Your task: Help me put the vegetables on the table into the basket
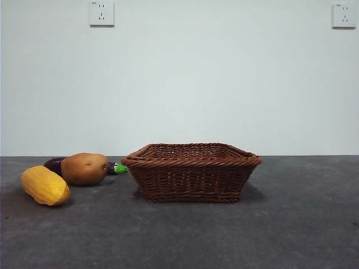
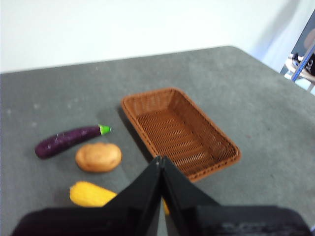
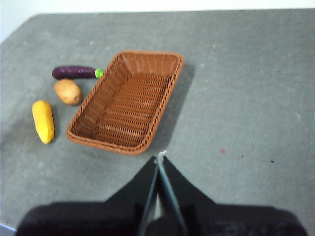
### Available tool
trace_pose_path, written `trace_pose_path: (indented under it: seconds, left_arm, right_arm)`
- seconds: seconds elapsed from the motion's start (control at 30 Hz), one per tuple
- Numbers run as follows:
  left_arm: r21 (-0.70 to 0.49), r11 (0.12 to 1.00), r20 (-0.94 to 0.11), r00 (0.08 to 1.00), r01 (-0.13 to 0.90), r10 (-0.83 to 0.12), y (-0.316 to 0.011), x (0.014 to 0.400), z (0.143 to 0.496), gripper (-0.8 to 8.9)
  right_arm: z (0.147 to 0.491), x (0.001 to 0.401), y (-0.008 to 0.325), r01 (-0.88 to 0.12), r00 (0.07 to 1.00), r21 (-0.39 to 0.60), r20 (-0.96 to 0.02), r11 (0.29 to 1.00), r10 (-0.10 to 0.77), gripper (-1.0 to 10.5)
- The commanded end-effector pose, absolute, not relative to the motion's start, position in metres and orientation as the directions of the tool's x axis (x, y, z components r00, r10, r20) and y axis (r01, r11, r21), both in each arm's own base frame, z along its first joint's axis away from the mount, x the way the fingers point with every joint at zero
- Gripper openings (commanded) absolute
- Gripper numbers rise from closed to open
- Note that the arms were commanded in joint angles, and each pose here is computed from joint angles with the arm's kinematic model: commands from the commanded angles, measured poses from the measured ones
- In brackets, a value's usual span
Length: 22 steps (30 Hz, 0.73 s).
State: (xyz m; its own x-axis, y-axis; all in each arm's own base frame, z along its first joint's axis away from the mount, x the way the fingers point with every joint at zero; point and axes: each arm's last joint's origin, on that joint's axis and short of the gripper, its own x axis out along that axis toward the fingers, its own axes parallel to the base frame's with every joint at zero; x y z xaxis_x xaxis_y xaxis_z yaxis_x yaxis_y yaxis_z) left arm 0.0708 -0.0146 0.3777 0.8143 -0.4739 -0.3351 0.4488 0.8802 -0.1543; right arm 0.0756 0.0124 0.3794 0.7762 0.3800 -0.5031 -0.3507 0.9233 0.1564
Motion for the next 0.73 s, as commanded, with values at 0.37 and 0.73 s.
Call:
trace_pose_path:
  seconds: [0.37,0.73]
  left_arm:
    - [-0.151,0.877,-0.357,0.802,0.456,-0.478,-0.015,0.074,0.375,2.17]
    - [-0.197,0.879,-0.385,0.79,0.435,-0.477,-0.015,0.082,0.373,6.62]
  right_arm:
    - [0.378,0.076,0.014,-0.405,0.744,0.159,-0.516,0.901,0.425,0.7]
    - [0.378,0.076,0.014,-0.404,0.742,0.163,-0.517,0.9,0.427,6.0]
